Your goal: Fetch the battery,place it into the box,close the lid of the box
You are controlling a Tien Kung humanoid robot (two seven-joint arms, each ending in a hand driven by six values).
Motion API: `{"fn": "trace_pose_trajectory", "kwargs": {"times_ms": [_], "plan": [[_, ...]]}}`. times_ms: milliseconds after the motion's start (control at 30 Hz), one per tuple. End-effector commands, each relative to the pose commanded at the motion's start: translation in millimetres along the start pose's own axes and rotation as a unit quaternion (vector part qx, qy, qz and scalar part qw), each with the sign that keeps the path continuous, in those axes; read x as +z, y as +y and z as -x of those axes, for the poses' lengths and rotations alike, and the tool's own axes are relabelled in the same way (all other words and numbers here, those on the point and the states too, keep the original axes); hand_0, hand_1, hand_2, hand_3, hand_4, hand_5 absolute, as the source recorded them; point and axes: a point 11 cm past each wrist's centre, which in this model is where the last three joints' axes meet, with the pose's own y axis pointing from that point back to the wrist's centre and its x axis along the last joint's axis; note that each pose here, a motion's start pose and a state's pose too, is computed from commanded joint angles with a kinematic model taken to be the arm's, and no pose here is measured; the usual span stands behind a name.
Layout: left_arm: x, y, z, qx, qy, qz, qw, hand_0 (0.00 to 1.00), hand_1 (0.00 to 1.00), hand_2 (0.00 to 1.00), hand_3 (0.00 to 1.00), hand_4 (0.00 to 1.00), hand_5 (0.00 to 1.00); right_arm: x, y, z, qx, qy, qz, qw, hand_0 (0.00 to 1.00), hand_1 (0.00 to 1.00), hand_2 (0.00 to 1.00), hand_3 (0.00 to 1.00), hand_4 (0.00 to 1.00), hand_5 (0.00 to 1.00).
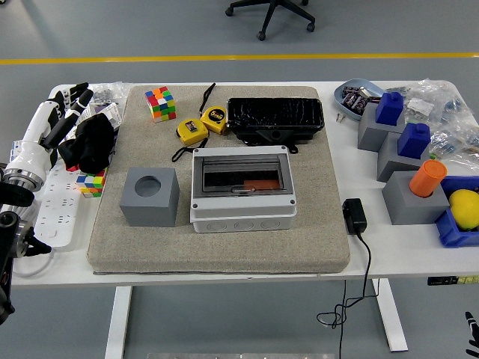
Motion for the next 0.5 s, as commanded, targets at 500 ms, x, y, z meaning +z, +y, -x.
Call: {"fn": "trace_pose_trajectory", "kwargs": {"times_ms": [500], "plan": [[-3.6,-1.7,2.2,-0.009,-0.002,-0.007,1.0,0.883,0.877,0.838,0.828,0.998,0.865,-5.0,-0.4,-1.2,0.003,-0.003,-0.005,1.0,0.864,0.84,0.832,0.871,0.998,0.998]]}}
